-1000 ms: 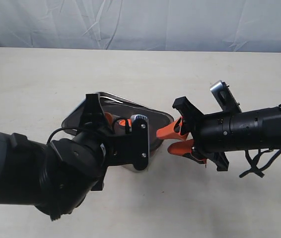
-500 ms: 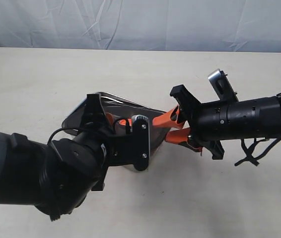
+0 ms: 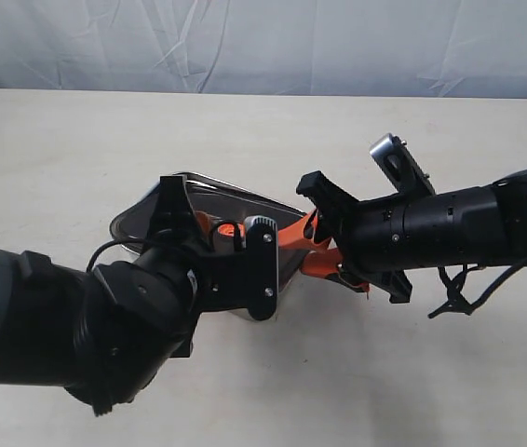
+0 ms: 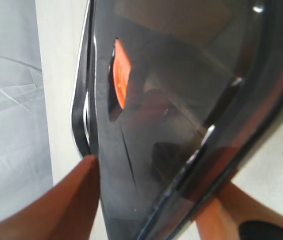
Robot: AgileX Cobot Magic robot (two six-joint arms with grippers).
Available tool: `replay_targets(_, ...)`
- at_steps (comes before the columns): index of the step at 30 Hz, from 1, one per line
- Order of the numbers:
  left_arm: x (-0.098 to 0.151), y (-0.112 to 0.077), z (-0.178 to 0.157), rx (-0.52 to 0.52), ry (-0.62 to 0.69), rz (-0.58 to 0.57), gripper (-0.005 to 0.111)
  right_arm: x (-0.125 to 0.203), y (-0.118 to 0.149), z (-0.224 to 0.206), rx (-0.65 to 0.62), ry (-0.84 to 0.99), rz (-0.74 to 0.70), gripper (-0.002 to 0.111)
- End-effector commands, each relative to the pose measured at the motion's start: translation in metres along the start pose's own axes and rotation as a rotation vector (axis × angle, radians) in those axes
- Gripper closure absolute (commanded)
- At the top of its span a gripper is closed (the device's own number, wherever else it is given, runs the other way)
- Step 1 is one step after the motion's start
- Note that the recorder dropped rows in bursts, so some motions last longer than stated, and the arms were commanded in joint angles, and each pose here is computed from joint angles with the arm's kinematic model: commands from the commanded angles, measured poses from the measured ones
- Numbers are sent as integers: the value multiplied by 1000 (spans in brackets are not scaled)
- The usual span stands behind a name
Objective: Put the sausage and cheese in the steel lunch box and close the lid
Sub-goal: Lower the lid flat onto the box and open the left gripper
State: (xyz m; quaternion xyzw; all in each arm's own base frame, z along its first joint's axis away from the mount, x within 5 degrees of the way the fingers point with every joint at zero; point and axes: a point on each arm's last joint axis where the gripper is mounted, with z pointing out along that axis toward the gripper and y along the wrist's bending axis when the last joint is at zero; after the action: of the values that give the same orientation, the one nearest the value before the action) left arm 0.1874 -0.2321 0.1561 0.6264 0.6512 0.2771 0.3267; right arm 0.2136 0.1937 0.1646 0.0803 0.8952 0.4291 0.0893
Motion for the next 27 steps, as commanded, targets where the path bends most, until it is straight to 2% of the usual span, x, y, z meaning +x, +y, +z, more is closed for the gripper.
replay_targets(1, 3, -1, -2, 10, 17, 15, 55, -1, 5, 1, -13, -5, -5, 64)
replay_targets(9, 8, 0, -3, 6, 78, 57, 55, -3, 3, 1, 7, -24, -4, 64)
replay_targets(27, 32, 25, -36, 9, 202, -24, 55, -5, 1, 1, 28, -46, -4, 64)
